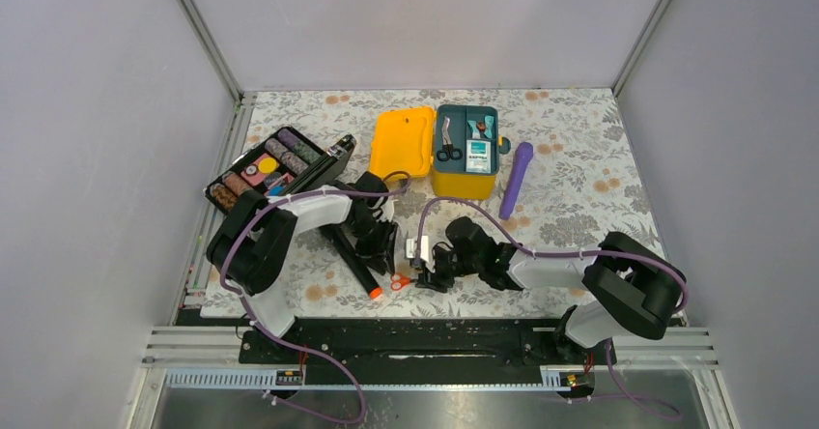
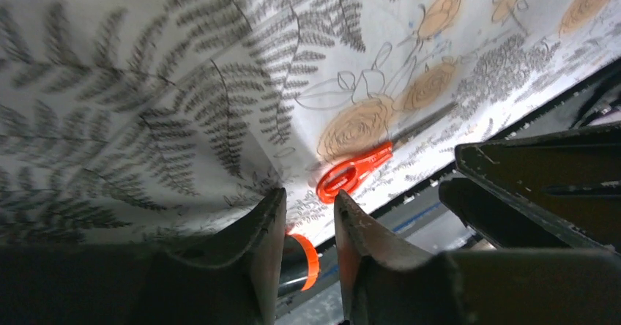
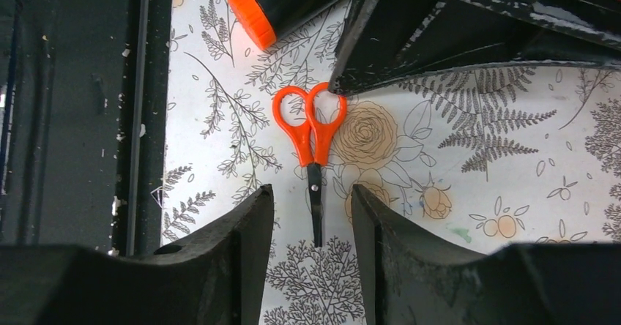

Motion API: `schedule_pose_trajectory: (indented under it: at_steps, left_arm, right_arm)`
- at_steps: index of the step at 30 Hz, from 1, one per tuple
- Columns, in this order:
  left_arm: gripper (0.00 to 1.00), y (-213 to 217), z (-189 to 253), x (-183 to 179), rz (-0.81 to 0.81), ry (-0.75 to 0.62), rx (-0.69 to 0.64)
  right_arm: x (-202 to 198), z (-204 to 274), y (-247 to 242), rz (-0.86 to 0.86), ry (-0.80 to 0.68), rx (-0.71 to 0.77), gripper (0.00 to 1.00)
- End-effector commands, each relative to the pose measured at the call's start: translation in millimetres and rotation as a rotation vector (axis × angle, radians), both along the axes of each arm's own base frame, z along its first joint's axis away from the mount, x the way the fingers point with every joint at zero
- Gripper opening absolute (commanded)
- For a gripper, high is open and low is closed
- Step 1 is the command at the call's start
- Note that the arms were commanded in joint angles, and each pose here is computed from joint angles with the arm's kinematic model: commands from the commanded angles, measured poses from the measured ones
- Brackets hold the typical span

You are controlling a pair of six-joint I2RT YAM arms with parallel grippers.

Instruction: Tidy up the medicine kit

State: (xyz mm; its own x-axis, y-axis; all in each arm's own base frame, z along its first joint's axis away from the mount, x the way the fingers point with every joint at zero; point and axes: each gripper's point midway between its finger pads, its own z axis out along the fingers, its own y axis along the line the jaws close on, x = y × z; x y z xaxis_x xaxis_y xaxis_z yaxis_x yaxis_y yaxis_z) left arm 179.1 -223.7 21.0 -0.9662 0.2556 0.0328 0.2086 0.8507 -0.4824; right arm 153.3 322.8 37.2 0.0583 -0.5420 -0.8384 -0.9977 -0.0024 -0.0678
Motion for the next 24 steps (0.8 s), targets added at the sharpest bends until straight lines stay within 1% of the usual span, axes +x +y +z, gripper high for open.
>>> schedule_pose_trajectory:
  at_steps: [1,8,14,17,20,24]
  left_arm:
    - [0.29,-0.7,-7.0,-14.8,0.029,0.072,-0.025]
    - [0.29,-6.1,-14.7,-22.9,0.029,0.115,-0.054]
    - [0.28,-12.1,-22.8,-16.7,0.039,0.121,-0.039]
    - [0.28,-13.0,-28.0,-17.3,0.039,0.136,-0.026]
    - [0.26,-14.6,-32.2,-13.8,0.042,0.133,-0.023]
    - [0.18,-22.4,-33.8,-7.6,0.042,0.128,-0.053]
  right_arm:
    - [-8.0,4.7,7.8,-0.004,0.026,0.029,0.49]
    - [-8.1,-14.0,3.1,-0.055,0.044,-0.022,0.45]
    - [-3.6,-23.2,-0.6,-0.101,0.010,-0.041,0.32]
    - [-4.9,-33.1,-7.2,-0.101,0.002,-0.071,0.30]
    - [-8.0,-41.5,-13.4,-0.092,0.002,-0.094,0.30]
    - [-12.8,-46.0,-16.5,-0.081,0.013,-0.097,0.28]
